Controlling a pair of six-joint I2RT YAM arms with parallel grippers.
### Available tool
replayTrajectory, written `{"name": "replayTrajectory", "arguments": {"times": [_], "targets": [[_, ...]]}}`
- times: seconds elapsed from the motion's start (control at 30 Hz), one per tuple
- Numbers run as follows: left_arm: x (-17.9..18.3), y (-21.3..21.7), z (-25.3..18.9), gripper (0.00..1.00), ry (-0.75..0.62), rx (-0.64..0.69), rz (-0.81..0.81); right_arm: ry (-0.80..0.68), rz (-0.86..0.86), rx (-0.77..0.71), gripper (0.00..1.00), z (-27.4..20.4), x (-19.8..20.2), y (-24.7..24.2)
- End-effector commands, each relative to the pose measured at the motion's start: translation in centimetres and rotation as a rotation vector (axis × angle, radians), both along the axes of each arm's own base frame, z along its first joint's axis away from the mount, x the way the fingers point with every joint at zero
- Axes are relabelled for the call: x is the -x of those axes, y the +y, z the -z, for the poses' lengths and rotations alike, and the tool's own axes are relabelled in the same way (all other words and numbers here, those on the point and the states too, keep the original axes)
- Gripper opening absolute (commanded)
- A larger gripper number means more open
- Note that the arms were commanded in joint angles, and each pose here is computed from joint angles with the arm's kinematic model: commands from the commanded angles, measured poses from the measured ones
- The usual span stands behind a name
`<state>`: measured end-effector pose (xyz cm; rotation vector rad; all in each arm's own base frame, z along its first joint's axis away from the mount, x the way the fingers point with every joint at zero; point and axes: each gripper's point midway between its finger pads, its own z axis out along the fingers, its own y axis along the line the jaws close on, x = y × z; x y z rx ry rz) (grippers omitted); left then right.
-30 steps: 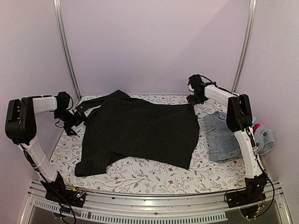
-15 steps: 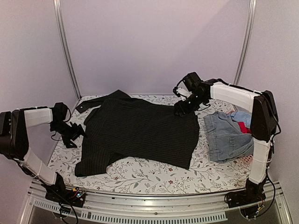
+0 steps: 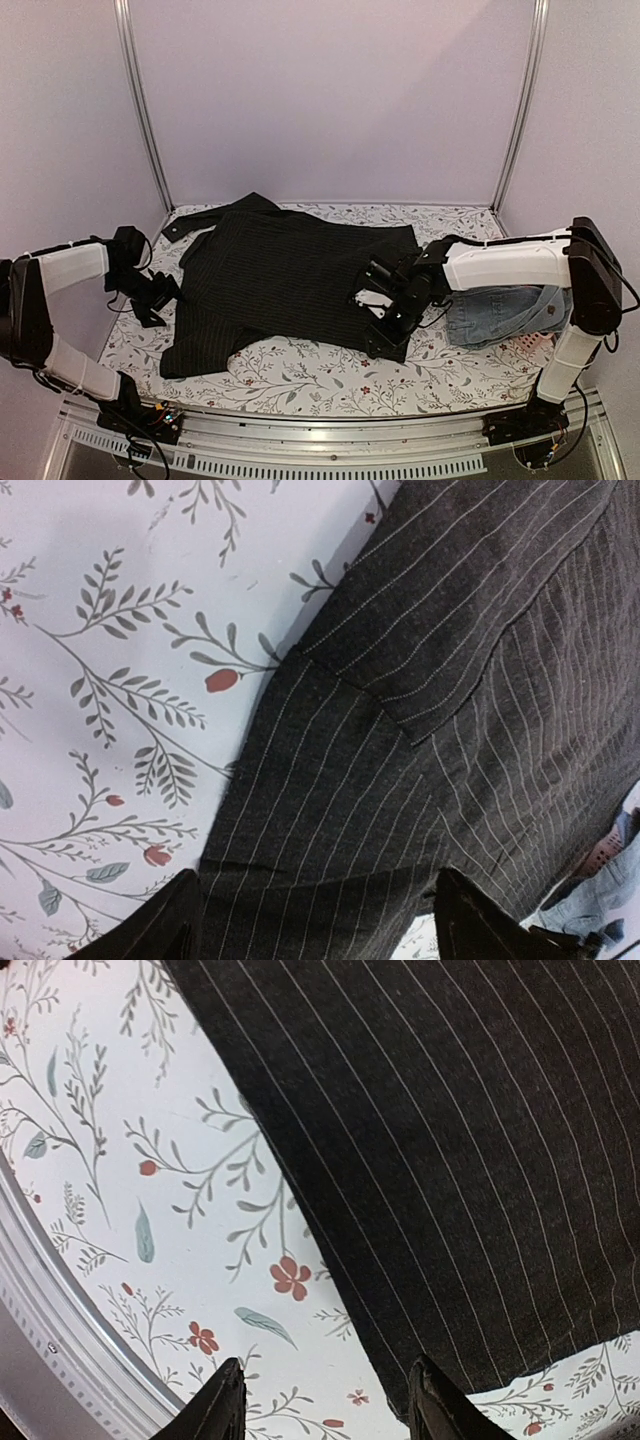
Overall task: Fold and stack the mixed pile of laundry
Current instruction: Pick up the flattened shirt from the center of the board.
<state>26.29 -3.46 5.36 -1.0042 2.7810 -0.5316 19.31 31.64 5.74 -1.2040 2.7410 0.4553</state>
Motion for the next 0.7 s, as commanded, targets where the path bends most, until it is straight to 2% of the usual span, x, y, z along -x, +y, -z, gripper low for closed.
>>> {"name": "replayTrajectory", "arguments": {"times": [0.0, 0.33, 0.53, 0.67], "targets": [[0.7, -0.6, -0.1, 0.78, 0.011, -0.002, -0.008, -0.047, 0.055, 0.079, 0.54, 0.2, -0.6, -2.1], [0.9, -0.9, 0.7, 0.75, 0.041, 0.005, -0.028, 0.015, 0.010, 0.144, 0.50, 2.9, 2.3, -3.2], [1.4, -1.3, 1.9, 0.74, 0.075, 0.006, -0.022, -0.052, 0.042, 0.244, 0.34, 3.6, 0.7, -4.1], [1.6, -1.3, 2.2, 0.73, 0.087, 0.003, -0.025, -0.078, 0.060, 0.264, 0.15, 3.4, 0.2, -4.5]]}}
